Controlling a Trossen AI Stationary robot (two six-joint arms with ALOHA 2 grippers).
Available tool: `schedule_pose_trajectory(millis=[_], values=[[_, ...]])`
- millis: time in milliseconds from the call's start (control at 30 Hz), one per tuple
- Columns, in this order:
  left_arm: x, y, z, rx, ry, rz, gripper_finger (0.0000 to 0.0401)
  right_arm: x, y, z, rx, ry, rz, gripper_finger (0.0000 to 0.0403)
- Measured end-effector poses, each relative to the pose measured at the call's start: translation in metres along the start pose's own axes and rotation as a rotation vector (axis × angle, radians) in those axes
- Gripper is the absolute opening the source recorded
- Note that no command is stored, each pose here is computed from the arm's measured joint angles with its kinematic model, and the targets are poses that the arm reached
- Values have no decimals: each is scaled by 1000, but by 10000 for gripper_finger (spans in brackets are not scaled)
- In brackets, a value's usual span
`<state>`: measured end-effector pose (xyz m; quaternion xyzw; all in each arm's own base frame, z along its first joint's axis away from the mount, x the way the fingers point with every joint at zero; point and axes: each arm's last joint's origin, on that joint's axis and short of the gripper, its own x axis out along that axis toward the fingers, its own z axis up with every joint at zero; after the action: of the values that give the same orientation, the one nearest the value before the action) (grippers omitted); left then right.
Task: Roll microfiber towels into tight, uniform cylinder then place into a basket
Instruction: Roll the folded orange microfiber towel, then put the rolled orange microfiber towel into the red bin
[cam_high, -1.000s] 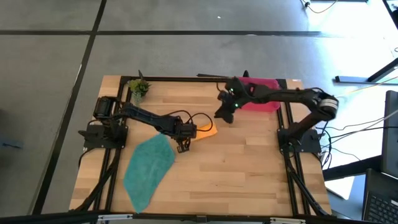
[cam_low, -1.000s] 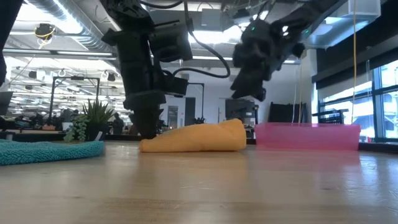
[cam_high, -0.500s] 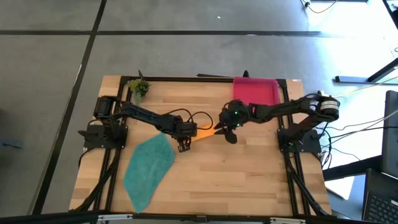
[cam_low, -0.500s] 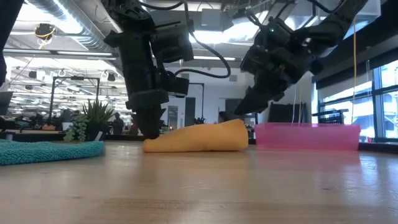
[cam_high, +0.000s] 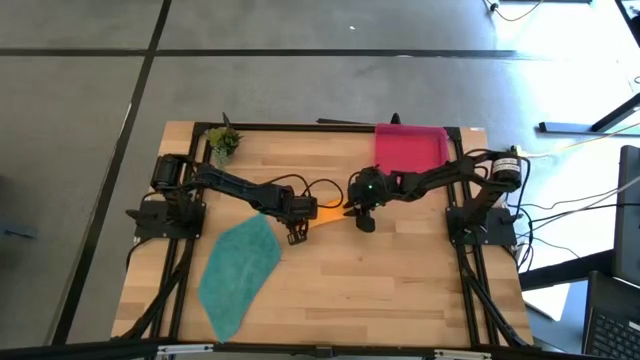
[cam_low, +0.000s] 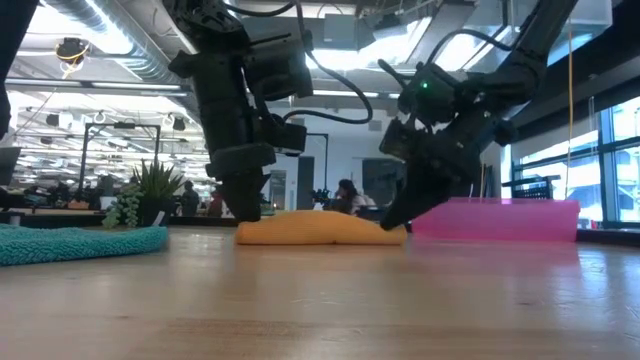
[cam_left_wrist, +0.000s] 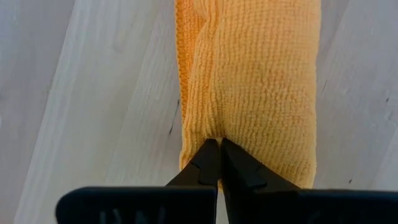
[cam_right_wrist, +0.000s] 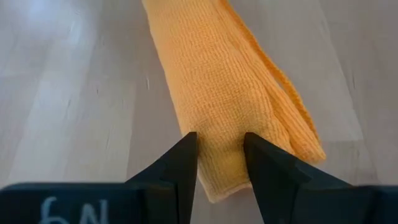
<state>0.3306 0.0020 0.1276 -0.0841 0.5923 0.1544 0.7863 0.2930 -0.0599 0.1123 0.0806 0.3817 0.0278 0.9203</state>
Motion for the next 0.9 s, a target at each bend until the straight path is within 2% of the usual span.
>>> schedule_pose_trajectory(millis=[133,433,700,900], values=[[0,0,0,0,1,-1,0,-6,1,5,1,-21,-5,135],[0,0,0,1,1,-1,0,-40,12,29,-50,-159,-23,136],[0,-1,0,5,-9,16,0,-43,38,31,-334,-154,29,136],[0,-2,0,8,-12,22,0,-41,51,31,-478,-162,54,136]])
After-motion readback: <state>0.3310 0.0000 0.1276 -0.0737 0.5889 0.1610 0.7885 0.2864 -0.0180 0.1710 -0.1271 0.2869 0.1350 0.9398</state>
